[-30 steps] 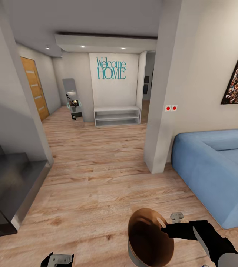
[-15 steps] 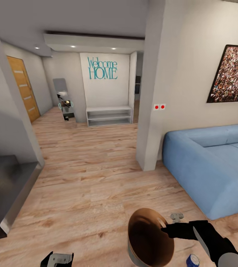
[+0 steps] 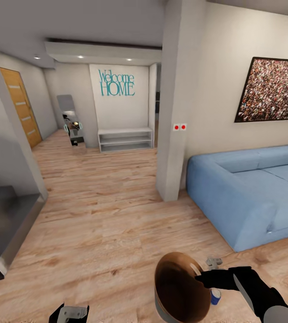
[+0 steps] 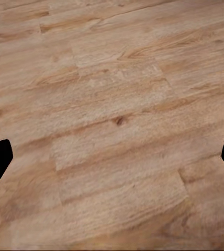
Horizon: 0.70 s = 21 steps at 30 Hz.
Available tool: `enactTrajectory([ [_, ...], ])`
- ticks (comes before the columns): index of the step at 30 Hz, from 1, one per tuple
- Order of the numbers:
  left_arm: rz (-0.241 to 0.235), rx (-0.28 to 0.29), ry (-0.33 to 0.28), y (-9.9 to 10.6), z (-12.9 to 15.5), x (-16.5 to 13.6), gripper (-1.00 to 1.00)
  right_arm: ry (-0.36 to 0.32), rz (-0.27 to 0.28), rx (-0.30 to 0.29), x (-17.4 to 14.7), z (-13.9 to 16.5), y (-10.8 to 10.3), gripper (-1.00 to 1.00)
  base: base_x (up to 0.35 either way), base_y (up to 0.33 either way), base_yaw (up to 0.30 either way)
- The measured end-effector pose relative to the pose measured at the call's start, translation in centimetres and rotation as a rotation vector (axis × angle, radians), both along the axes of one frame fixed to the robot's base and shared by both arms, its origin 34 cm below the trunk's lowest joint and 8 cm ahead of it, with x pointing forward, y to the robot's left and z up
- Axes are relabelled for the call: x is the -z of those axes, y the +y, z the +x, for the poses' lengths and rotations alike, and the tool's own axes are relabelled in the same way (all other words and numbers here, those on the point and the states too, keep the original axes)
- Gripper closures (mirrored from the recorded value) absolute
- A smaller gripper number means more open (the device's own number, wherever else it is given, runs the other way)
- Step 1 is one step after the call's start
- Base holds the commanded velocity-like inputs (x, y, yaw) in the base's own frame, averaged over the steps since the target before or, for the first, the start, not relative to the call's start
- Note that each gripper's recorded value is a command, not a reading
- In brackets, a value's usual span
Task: Put the three can of soda from the living room inside the tash can in the kitchen.
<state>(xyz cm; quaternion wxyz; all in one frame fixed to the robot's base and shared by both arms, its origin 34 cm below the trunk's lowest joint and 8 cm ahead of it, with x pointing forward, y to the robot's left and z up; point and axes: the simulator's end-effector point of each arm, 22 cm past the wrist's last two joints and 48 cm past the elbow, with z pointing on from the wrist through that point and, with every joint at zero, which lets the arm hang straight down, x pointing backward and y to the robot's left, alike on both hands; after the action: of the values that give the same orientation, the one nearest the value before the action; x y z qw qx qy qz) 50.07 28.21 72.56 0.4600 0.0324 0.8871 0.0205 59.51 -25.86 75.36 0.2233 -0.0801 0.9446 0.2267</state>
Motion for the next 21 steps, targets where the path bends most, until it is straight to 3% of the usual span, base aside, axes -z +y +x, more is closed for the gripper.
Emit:
enactTrajectory([
  [17, 0.0, 0.0, 0.0, 0.02, 0.01, -0.01, -1.0, -0.001, 0.001, -0.001, -0.02, 0.01, 0.02, 1.0, -0.279, -0.152, 0.0],
  [21, 0.0, 0.0, 0.0, 0.01, 0.01, -0.01, -1.0, -0.001, -0.001, -0.001, 0.0, 0.0, -0.01, 1.0, -0.128, -0.171, 0.0],
])
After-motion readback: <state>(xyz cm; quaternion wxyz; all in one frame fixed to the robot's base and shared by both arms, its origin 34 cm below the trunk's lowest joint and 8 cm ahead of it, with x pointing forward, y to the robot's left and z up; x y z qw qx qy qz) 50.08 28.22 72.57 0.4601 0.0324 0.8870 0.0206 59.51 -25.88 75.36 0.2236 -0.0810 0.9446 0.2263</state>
